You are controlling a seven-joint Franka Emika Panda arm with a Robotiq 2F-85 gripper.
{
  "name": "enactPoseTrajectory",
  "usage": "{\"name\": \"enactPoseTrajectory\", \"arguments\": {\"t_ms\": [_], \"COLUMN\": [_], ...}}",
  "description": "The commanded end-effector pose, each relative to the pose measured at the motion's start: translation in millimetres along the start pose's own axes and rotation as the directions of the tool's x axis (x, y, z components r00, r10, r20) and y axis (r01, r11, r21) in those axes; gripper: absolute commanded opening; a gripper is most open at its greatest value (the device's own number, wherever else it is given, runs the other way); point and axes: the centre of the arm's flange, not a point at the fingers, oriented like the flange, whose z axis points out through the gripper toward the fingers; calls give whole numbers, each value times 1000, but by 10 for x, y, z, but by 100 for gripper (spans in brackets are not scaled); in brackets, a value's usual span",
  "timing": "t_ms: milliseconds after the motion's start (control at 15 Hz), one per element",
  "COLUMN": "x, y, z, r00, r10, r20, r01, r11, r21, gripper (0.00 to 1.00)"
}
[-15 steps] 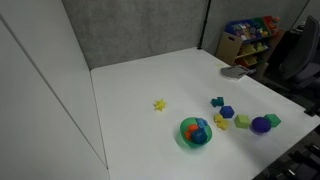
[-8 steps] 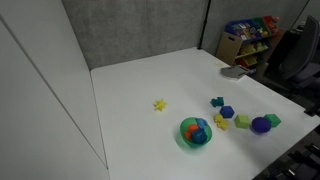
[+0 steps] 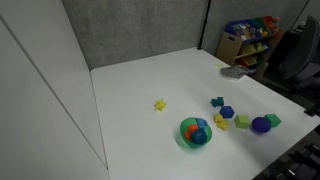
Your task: Pick up the light blue toy from the green bowl and put it on the table
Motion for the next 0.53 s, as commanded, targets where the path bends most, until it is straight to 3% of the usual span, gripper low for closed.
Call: {"name": "enactPoseTrajectory", "arguments": {"t_ms": [0, 467], "x": [365, 884], "y": [-3, -444], "z": [114, 714], "r00": [999, 982], "r10": [-42, -178], "r20": [6, 69], "r01": [42, 163], "r11": [998, 969], "r21": [52, 184], "gripper": [100, 100]}}
